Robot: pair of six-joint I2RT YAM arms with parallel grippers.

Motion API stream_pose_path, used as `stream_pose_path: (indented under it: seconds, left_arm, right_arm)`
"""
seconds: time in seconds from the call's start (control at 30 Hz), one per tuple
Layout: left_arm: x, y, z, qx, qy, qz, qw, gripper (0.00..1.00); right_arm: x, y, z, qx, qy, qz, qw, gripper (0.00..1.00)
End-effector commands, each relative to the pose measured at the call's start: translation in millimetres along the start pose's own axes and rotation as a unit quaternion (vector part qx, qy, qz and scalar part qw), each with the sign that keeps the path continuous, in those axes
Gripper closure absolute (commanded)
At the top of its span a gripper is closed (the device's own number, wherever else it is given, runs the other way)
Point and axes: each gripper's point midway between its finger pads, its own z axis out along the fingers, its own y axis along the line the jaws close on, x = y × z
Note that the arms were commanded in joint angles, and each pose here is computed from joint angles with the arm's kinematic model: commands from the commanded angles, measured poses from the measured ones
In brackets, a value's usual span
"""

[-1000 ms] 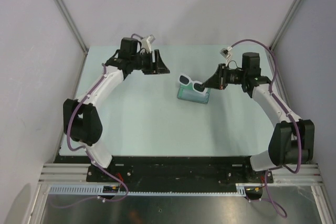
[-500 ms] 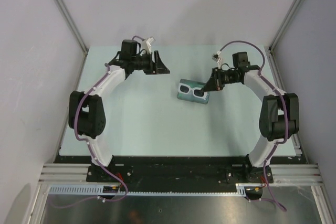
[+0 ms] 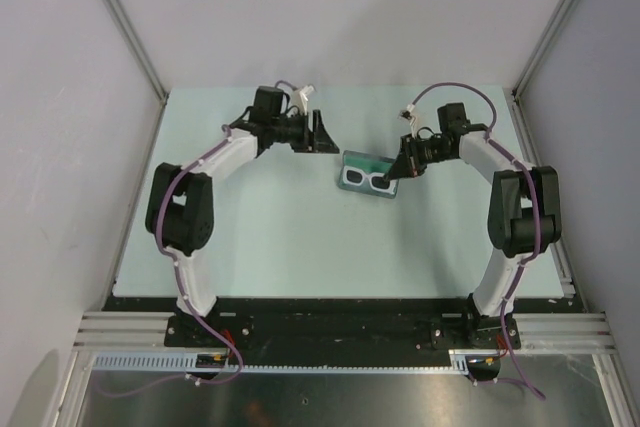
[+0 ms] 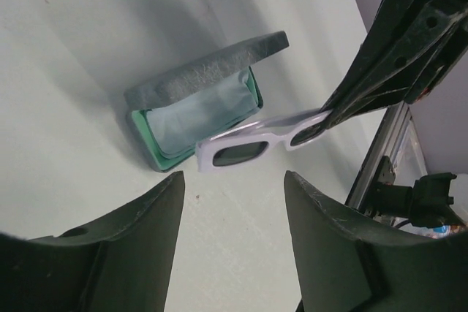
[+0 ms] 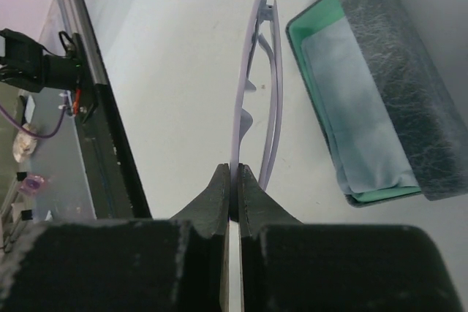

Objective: Organize the sunglasses
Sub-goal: Place the sunglasses in the sunglasses case.

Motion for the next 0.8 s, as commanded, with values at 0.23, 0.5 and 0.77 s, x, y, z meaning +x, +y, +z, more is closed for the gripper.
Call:
stream_pose_path:
  seconds: [0.23,0.5,0.77]
  left_arm:
    - [12.8,22.8,31.3,-0.047,0.002,-0.028,0.998,0.39]
    - [19.9,33.1,38.2,-0.068,0.004,-0.049,0.996,0.40]
    - [24.5,33.0,42.9,-0.065,0.011,-0.053,0.996,0.40]
  right_arm:
    - [-22.7,-24.5,9.7,0.039,-0.007,-0.072,0.997,1.00]
    - [-12.5,-38.3,23.1,0.045,0.023,-0.084,0.995,1.00]
    - [-6.4,-45.2,28.3,0.045,0.034,-0.082,0.995,1.00]
